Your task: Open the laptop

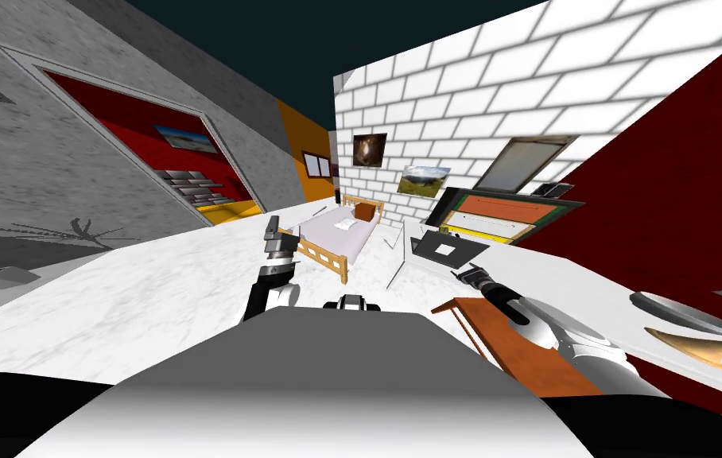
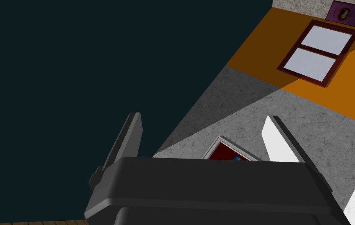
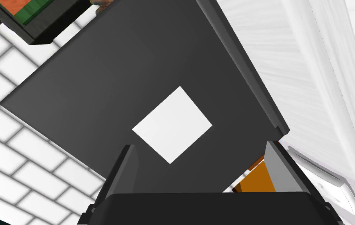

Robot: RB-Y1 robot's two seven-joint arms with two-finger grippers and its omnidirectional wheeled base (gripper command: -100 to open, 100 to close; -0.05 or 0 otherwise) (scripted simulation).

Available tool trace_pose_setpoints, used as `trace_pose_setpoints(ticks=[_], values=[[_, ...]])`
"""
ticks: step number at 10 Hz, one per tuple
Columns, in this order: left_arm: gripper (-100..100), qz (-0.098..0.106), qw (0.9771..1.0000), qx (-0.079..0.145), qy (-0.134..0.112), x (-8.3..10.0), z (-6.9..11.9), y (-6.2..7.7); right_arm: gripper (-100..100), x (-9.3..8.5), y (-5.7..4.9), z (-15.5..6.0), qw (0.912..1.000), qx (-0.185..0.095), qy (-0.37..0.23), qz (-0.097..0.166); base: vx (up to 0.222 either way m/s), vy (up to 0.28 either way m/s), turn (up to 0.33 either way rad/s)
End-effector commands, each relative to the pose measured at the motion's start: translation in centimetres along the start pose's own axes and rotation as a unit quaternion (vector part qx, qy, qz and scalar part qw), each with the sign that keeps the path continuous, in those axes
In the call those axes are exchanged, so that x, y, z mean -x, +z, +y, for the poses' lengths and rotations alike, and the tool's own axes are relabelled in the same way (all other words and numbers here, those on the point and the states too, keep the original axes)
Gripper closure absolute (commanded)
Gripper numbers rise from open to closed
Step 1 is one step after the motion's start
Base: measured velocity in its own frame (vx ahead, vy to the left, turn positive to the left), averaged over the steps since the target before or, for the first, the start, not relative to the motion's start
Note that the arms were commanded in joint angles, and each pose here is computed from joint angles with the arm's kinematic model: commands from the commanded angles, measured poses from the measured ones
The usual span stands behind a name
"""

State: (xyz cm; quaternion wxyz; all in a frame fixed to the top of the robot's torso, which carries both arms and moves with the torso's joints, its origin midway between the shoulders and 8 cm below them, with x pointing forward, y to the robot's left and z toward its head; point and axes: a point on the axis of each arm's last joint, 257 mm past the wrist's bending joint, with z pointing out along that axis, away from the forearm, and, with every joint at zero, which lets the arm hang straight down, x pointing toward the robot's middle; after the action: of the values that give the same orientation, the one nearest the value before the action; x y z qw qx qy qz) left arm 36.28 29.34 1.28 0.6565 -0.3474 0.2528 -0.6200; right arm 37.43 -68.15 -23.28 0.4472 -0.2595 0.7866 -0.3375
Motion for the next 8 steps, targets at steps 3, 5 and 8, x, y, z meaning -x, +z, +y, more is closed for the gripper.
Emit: trace_pose_setpoints(ticks=[3, 5, 8], values=[[0, 0.0, 1.0, 0.0, 0.0, 0.0, 0.0, 0.0, -100, -3.1, -0.2, -7.2, 0.9913, -0.033, -0.117, 0.05, -0.017, 0.043, 0.237], [0, 0.0, 1.0, 0.0, 0.0, 0.0, 0.0, 0.0, -100, -3.9, -0.6, -10.9, 0.9814, -0.049, -0.171, 0.073, -0.021, 0.062, 0.209], [0, 0.0, 1.0, 0.0, 0.0, 0.0, 0.0, 0.0, -100, -4.5, -1.2, -14.0, 0.9705, -0.061, -0.214, 0.093, -0.006, 0.038, 0.148]])
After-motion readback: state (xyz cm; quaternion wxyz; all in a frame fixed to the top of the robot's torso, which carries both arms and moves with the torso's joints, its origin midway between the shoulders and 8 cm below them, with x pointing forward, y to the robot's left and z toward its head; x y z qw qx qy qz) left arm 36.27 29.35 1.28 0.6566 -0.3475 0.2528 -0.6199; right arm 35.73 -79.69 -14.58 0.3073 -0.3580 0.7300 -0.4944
